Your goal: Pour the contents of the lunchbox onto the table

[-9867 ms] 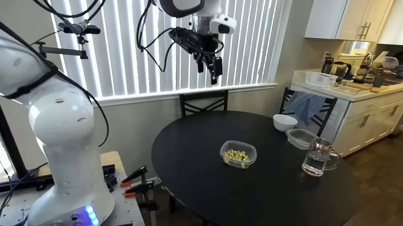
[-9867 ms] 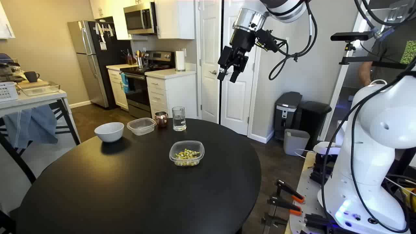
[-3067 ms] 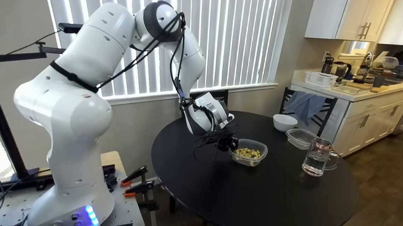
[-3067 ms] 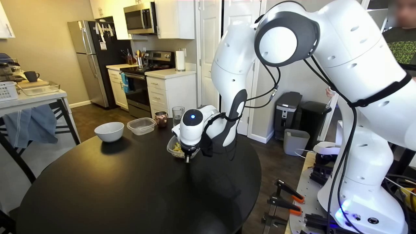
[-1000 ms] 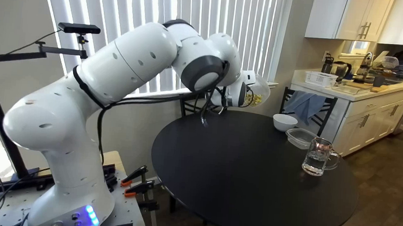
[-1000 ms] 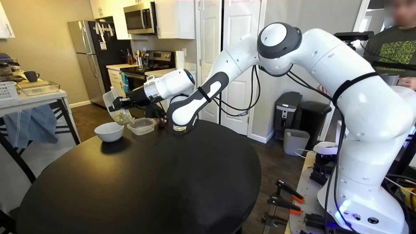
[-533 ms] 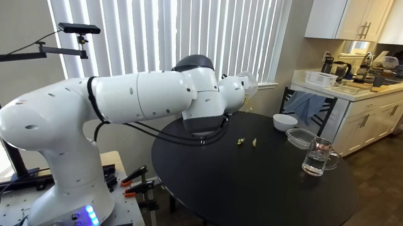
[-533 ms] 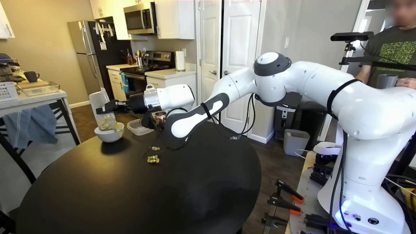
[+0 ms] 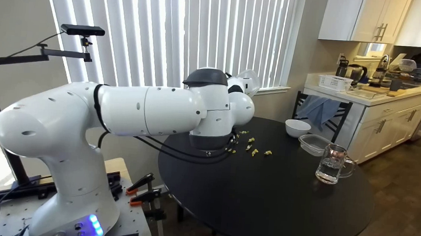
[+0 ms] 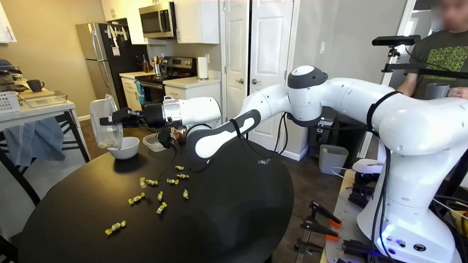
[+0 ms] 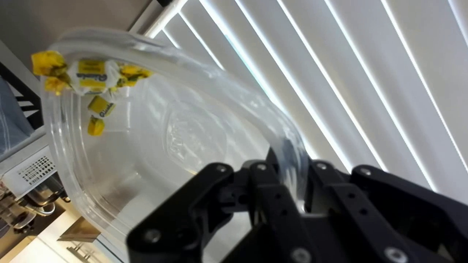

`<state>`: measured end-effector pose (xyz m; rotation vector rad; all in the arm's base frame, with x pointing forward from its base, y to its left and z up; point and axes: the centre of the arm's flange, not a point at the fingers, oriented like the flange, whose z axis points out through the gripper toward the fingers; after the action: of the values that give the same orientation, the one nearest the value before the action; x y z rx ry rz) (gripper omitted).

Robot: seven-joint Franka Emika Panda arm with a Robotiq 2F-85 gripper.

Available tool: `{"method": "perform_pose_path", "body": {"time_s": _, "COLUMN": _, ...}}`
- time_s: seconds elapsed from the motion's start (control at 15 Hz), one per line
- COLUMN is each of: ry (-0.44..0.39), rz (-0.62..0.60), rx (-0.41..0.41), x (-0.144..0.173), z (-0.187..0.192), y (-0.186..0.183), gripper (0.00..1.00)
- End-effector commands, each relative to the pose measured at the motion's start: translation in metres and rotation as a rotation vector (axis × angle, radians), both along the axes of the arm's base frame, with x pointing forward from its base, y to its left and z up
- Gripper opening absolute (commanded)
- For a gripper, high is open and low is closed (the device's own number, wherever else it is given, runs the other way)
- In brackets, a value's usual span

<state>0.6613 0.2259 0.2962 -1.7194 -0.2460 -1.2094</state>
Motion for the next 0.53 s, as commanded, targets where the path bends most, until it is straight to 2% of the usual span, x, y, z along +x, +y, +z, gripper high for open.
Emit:
{"method": "perform_pose_path", "body": {"time_s": 0.0, "ry": 0.006, "rz": 0.009, "rx": 0.054, "x": 0.007, "z": -0.033, "y": -0.022, "gripper": 0.02}}
{"method": "perform_pose_path", "body": {"time_s": 0.13, "ry": 0.002, "rz": 0.013, "rx": 0.078, "x": 0.006, "z": -0.035, "y": -0.027, "gripper": 0.02}}
{"method": "perform_pose_path", "body": {"time_s": 0.33, "ry": -0.152, "rz": 0.069, "rx": 0.092, "x": -0.008, "z": -0.004, "y": -0.032, "gripper": 0.02}}
{"method": "perform_pose_path", "body": {"time_s": 0.47, "ry": -0.21, "rz": 0.091, "rx": 0.119, "x": -0.016, "z": 0.019, "y": -0.032, "gripper": 0.02}}
